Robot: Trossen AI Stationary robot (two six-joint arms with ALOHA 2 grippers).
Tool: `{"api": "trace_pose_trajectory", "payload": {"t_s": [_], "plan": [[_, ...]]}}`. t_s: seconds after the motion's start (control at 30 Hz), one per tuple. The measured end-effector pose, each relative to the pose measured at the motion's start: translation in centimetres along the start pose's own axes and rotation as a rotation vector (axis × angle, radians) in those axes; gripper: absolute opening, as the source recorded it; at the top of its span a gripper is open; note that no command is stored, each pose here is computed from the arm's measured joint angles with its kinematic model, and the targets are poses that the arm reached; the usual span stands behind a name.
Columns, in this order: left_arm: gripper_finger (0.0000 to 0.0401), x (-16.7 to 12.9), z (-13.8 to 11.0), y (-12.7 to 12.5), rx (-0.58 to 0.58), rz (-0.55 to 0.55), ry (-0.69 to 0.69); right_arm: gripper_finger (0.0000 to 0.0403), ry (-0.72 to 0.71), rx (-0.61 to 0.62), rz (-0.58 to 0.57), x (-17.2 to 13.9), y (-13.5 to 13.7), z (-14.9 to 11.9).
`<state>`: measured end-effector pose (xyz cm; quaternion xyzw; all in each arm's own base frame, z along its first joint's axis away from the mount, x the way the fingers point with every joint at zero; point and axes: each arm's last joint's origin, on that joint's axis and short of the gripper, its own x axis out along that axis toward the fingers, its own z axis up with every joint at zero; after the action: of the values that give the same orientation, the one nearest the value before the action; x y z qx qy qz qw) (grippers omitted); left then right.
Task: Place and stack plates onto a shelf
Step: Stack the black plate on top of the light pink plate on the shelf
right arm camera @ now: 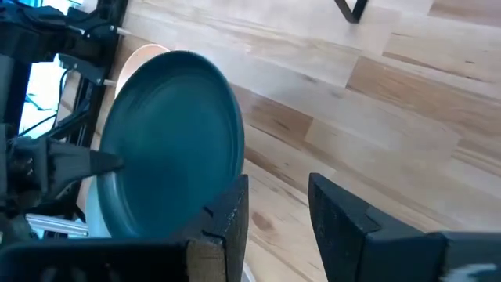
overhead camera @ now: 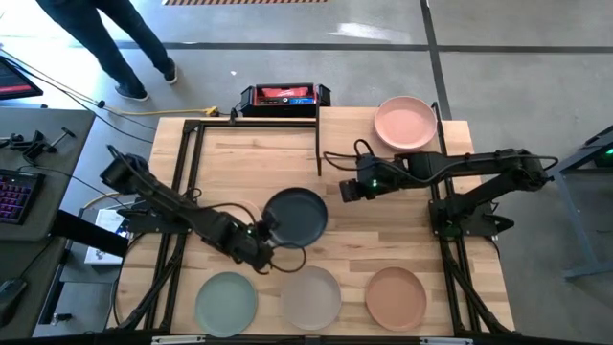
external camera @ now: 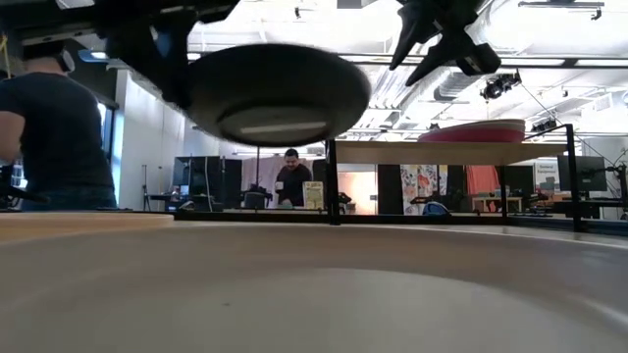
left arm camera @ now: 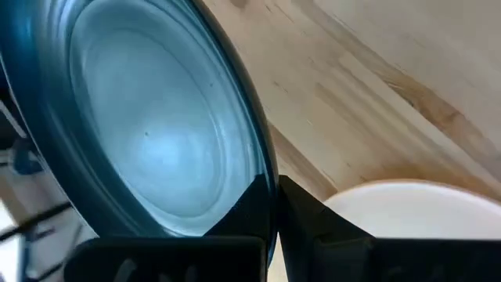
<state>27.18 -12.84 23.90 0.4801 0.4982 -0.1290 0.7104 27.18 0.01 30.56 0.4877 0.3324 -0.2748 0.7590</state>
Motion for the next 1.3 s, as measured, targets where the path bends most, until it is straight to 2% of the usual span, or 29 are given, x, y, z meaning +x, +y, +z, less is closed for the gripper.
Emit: {"api": "trace_pose_trajectory", "payload": {"t_s": [0.17,0.43,0.57,0.8,0.9,1.1,1.3], "plan": [[0.0001,0.3,1.8,1.6,0.042,0.047,0.008,0.0112,0.01,-0.005,-0.011,0.4,0.0,-0.1],[0.0001,0.9,3.4,3.6,0.088,0.043,0.04,0.0112,0.071,-0.051,-0.045,1.7,0.0,-0.5],[0.0001,0.7,3.5,4.1,0.13,0.049,0.036,0.0112,0.102,-0.065,-0.072,2.7,-0.1,-0.7],[0.0001,0.9,2.8,4.4,0.136,0.037,0.072,0.0109,0.157,-0.093,-0.091,3.3,-0.2,-1.1],[0.0001,0.9,2.8,4.5,0.138,0.04,0.076,0.0088,0.159,-0.093,-0.096,3.3,-0.3,-1.1],[0.0001,0.9,2.8,4.6,0.144,0.067,0.091,0.0011,0.155,-0.094,-0.106,3.5,-0.3,-1.1],[0.0001,0.9,2.9,4.6,0.082,0.079,0.085,0.0006,0.153,-0.118,-0.111,3.6,-0.3,-1.1]]}}
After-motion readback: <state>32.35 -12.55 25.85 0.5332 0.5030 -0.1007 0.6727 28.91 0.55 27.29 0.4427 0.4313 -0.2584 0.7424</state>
